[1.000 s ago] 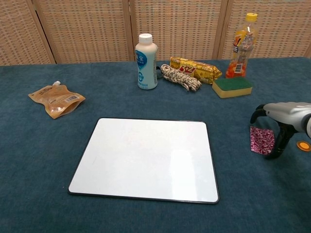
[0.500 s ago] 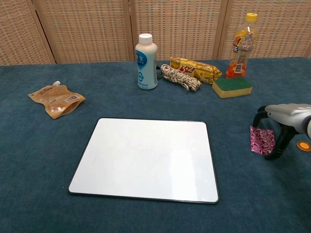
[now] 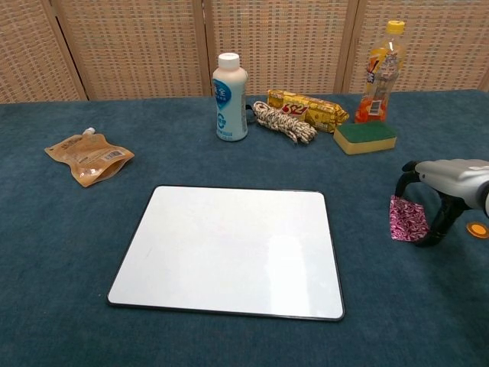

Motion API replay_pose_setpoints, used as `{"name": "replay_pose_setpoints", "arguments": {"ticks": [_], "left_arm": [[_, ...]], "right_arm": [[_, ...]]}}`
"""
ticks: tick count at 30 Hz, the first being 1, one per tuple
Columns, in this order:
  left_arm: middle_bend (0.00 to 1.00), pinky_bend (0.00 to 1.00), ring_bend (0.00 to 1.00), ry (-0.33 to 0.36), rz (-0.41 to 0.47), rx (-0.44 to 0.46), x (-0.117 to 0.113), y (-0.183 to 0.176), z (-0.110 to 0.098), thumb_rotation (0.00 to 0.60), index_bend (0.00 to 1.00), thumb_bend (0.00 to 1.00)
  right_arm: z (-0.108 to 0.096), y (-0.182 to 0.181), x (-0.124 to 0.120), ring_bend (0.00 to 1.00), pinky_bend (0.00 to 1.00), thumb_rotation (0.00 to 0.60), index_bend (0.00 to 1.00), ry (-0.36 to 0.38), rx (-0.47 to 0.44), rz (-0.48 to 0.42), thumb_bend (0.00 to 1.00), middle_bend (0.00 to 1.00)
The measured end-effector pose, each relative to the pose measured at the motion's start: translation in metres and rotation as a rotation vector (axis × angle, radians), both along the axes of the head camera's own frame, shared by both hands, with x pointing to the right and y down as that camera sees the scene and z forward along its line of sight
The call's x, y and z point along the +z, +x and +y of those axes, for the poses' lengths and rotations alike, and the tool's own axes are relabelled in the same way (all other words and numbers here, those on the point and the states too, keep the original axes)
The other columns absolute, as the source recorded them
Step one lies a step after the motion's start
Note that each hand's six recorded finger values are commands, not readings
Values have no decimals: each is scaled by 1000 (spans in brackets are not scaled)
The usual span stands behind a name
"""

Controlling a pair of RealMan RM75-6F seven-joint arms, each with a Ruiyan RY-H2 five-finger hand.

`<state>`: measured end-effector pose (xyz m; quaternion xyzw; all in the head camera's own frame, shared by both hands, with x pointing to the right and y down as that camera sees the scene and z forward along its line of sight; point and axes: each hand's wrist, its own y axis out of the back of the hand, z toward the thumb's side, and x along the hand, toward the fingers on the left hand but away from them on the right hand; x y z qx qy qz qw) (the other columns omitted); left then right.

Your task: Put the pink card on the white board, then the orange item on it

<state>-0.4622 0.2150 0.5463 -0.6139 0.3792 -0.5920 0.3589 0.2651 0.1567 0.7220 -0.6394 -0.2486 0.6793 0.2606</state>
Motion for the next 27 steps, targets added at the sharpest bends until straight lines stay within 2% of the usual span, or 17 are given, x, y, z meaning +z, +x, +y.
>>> {"name": "replay_pose_setpoints", "arguments": {"ticks": [9,17,21,27], "left_arm": [[0,0,0,-3,3,-1,0,0,0,600,0,15],[0,0,0,-9,8,-12,1,-3,-2,600,0,16],[0,0,0,-13,11,-16,1,-5,-3,600,0,16],[0,0,0,-20,15,-21,2,-7,-5,600,0,16]], "right_arm": [[-16,-26,-23,0,0,600,563,44,-27,-48,314,0],[-35,-81,-50,0,0,600,563,78,-89,-84,313,0],[-34,-112,-56,0,0,600,563,75,-115,-100,312,0],[-15,-149,-46,0,0,600,563,38,-134,-128,312,0]]}}
